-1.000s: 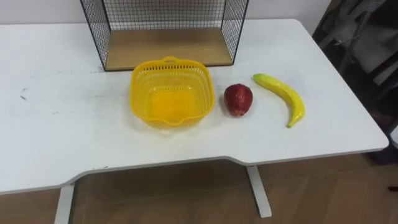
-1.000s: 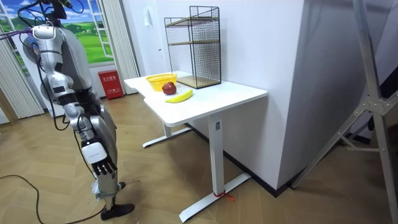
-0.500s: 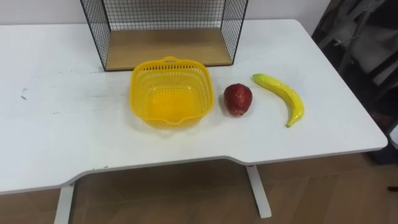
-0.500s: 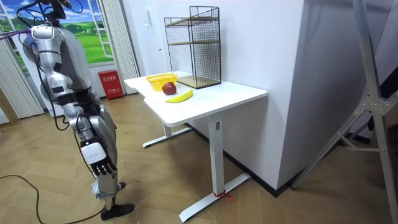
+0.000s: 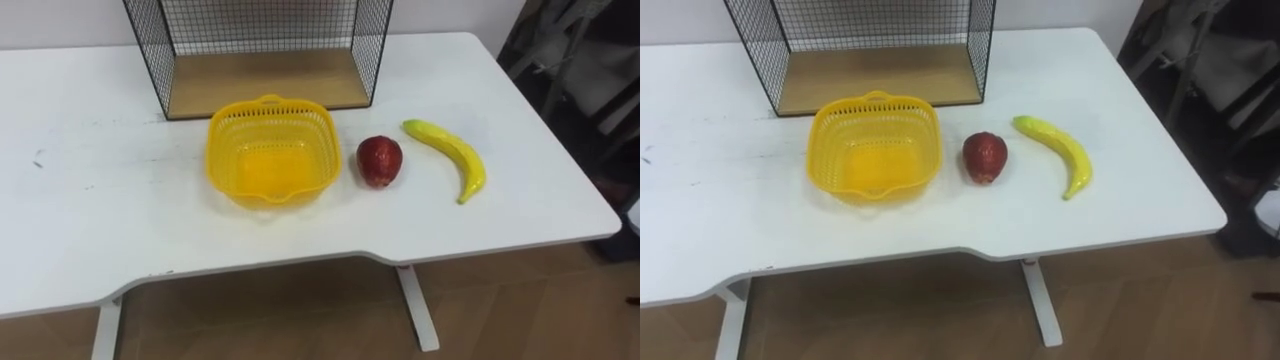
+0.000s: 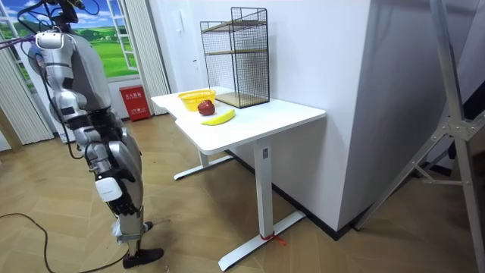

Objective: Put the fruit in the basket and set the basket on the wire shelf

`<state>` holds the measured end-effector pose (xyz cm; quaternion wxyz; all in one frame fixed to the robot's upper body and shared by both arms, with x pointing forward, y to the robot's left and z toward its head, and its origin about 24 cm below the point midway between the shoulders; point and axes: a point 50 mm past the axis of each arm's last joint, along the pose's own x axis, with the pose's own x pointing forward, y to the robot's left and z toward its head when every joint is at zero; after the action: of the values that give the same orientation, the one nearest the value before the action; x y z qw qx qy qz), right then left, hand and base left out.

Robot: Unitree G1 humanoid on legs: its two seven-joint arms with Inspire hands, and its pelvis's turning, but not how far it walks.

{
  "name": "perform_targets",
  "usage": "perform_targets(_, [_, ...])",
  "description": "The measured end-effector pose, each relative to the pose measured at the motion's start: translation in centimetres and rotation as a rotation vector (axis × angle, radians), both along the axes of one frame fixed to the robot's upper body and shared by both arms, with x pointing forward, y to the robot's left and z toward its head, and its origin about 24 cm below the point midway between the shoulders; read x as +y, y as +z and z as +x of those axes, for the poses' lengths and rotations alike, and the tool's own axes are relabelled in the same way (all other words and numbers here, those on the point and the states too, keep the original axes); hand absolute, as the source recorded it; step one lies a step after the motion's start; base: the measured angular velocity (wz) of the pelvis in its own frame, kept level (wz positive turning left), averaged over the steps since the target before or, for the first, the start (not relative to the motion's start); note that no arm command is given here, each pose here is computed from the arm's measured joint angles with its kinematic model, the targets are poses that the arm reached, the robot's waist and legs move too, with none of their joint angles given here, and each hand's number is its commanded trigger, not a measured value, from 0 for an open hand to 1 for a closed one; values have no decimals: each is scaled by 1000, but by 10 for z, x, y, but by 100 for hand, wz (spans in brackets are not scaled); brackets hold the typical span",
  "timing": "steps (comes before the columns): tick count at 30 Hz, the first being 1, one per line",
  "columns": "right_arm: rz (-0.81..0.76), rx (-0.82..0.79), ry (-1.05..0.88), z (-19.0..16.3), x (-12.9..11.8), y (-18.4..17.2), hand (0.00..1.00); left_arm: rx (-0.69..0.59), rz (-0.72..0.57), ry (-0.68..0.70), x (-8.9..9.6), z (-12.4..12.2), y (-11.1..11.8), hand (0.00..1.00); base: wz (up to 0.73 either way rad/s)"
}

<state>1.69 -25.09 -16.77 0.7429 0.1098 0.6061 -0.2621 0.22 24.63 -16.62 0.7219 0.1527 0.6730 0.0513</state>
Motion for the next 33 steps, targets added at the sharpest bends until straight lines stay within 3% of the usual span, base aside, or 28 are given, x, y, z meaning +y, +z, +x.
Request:
perform_targets(8, [-23, -64, -528, -12, -13, 3, 0, -19, 45, 93, 5, -5, 2, 0, -1])
perform_targets(17, [-142, -224, -964, 21, -50, 21, 0, -114, 93, 131, 16, 4, 6, 0, -9])
perform_targets(23, [-281, -376, -1061, 55, -84, 51, 0, -116, 106, 130, 19, 1, 7, 0, -1])
perform_targets(27, [-441, -537, -1004, 83, -109, 90, 0, -155, 131, 120, 25, 3, 12, 0, 3])
perform_targets(33, [-562, -771, -951, 121, -119, 142, 0, -195, 135, 108, 26, 10, 13, 0, 0])
